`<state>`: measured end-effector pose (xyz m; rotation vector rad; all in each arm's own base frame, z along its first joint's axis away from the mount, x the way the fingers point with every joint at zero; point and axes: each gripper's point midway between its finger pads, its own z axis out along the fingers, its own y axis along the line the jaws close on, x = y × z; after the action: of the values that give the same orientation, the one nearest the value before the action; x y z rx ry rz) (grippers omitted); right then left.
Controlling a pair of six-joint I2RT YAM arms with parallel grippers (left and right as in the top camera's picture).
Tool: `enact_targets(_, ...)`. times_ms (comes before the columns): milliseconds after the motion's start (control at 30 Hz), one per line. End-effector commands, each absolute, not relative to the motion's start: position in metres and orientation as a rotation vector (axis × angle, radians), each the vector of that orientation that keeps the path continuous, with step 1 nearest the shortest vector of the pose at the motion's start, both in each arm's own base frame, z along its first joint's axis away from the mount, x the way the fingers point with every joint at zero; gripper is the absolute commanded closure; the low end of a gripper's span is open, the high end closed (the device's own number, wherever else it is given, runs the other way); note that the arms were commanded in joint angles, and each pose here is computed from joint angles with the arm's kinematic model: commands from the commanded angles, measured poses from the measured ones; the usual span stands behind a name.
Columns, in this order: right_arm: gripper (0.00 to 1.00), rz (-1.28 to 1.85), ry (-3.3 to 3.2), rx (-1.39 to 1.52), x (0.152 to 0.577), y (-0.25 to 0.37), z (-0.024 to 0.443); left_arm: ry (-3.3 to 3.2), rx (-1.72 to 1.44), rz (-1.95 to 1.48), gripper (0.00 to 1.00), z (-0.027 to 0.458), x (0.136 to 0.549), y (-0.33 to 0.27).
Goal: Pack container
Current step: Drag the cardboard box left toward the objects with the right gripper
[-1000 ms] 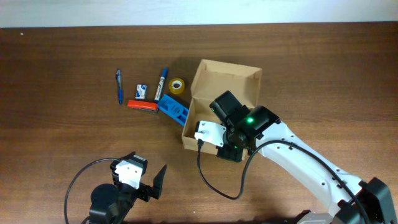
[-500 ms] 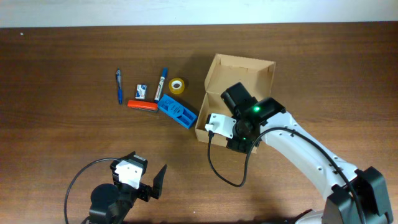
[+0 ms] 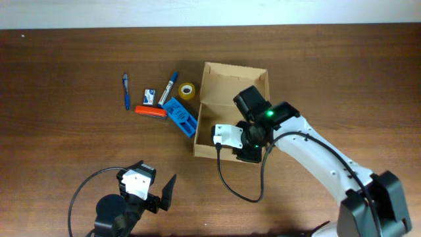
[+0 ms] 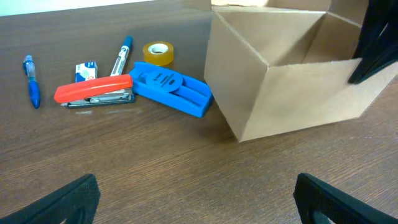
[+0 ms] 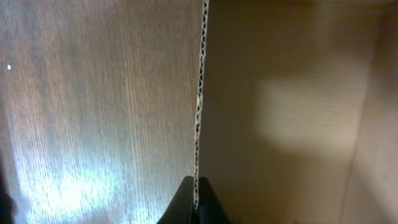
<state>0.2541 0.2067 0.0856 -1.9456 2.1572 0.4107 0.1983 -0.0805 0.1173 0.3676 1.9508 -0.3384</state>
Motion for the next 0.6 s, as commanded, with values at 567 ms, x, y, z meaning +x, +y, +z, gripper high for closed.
enact_targets(567, 0.96, 0.081, 2.214, -2.019, 0.258, 0.202, 0.069, 1.947, 0.353, -0.339, 0.00, 0.118, 0.199, -0.079)
